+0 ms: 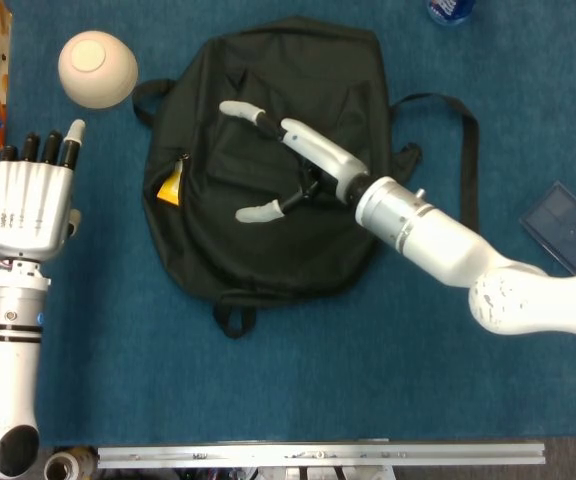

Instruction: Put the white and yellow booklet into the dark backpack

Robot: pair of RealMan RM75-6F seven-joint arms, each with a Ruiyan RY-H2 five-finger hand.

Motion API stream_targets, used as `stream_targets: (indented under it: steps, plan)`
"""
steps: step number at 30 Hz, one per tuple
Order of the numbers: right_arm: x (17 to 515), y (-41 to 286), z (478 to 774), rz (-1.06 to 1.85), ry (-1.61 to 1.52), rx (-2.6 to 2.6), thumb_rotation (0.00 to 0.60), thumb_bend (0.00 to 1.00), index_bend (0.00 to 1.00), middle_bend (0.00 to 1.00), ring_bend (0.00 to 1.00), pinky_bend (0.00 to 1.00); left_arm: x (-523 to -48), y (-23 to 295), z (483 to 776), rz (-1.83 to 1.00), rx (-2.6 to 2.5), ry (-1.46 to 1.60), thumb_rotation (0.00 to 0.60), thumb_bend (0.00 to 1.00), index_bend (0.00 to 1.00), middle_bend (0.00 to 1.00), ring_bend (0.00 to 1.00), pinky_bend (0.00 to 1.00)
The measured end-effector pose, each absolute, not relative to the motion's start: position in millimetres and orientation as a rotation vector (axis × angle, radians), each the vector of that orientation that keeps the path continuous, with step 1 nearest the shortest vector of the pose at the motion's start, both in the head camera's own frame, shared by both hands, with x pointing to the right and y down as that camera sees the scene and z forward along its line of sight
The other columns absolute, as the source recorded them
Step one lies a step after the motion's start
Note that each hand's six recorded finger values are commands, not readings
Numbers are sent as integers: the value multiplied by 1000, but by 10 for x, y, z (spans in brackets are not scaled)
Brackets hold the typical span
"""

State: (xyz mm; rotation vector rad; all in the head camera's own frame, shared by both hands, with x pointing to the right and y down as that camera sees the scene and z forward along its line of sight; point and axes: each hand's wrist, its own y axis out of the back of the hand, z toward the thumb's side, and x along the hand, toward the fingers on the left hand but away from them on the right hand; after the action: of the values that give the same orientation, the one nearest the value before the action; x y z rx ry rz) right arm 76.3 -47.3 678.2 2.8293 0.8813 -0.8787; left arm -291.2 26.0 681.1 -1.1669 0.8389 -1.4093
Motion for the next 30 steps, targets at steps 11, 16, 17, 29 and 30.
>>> stream_targets:
  steps: [11, 16, 17, 29, 30]
  plan:
    - [1546, -633, 6840, -1273, 1179, 2987, 600, 13, 153, 287, 150, 211, -3035, 269, 6757, -1383, -1214, 894, 600, 0, 156, 301, 277, 436]
    - [2212, -631, 6818, -1555, 1356, 2968, 600, 96, 246, 370, 265, 369, -3115, 289, 6734, -1368, -1246, 932, 600, 0, 155, 302, 277, 436]
    - [2323, -626, 6805, -1604, 1379, 2964, 600, 102, 255, 380, 277, 392, -3143, 294, 6727, -1366, -1252, 941, 600, 0, 155, 303, 277, 436]
    - [3552, -239, 6684, -2066, 1548, 2873, 600, 74, 351, 435, 326, 457, -3492, 373, 6607, -1358, -1291, 1049, 600, 0, 160, 304, 277, 433]
    - [3667, -192, 6678, -2099, 1558, 2854, 600, 58, 351, 436, 326, 457, -3526, 380, 6598, -1362, -1291, 1057, 600, 0, 161, 304, 277, 429]
